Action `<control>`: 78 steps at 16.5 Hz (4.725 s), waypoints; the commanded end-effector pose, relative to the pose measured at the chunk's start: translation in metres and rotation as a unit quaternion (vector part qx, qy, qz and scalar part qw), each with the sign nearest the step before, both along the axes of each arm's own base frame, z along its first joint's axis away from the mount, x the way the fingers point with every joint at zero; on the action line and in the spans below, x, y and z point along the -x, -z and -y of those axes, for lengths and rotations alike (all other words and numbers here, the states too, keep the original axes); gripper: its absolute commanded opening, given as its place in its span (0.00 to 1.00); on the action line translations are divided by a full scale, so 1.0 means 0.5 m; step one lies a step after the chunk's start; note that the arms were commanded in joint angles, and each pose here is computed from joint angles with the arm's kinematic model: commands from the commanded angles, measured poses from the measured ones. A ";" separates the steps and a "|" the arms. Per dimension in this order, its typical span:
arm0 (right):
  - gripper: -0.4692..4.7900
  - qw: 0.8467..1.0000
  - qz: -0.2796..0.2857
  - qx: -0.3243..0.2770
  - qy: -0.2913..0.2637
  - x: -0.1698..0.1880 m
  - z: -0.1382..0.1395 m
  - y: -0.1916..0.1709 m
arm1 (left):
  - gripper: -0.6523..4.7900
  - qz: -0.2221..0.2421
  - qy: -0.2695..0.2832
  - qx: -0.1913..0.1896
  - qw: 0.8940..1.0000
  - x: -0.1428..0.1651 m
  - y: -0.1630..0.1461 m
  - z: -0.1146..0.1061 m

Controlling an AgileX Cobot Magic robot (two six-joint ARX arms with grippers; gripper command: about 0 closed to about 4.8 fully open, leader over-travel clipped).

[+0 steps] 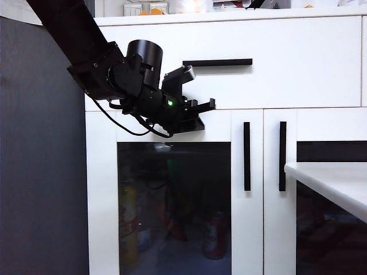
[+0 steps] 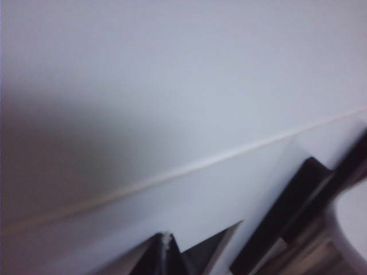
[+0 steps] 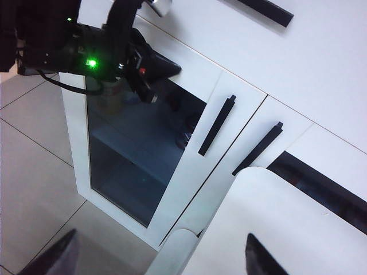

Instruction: Open the left door of the white cabinet, pick up a can of beverage from the table on the right, place it inside the cabinet, and finally close the cabinet door.

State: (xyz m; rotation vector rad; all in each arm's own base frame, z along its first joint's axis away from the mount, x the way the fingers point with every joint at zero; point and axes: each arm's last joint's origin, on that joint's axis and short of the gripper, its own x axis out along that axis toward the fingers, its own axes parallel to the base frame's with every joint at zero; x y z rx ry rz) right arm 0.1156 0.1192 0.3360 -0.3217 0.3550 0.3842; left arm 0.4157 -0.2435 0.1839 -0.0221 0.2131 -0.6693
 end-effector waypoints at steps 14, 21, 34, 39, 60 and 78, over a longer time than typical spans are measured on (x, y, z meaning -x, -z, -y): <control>0.50 0.977 0.151 -0.151 0.014 0.182 0.225 -0.086 | 0.11 0.016 0.015 -0.077 0.997 0.413 -0.503 -0.240; 0.34 0.977 0.138 -0.160 -0.043 0.256 0.307 -0.032 | 0.11 0.074 -0.001 0.010 0.997 0.713 -0.426 -0.410; 0.09 0.957 0.067 -0.180 -0.217 0.119 0.105 0.233 | 0.11 -0.031 -0.013 0.071 0.997 0.641 -0.042 -0.368; 0.10 0.962 0.021 -0.175 -0.210 0.113 0.098 0.279 | 0.11 -0.064 -0.012 0.053 0.996 0.640 0.003 -0.367; 0.10 0.975 0.078 -0.155 0.140 0.053 0.208 0.339 | 0.11 0.044 -0.184 0.099 0.977 0.645 0.019 -0.466; 0.10 0.964 0.100 -0.153 0.192 0.039 0.227 0.371 | 0.11 -0.007 -0.241 0.085 0.967 0.640 0.061 -0.482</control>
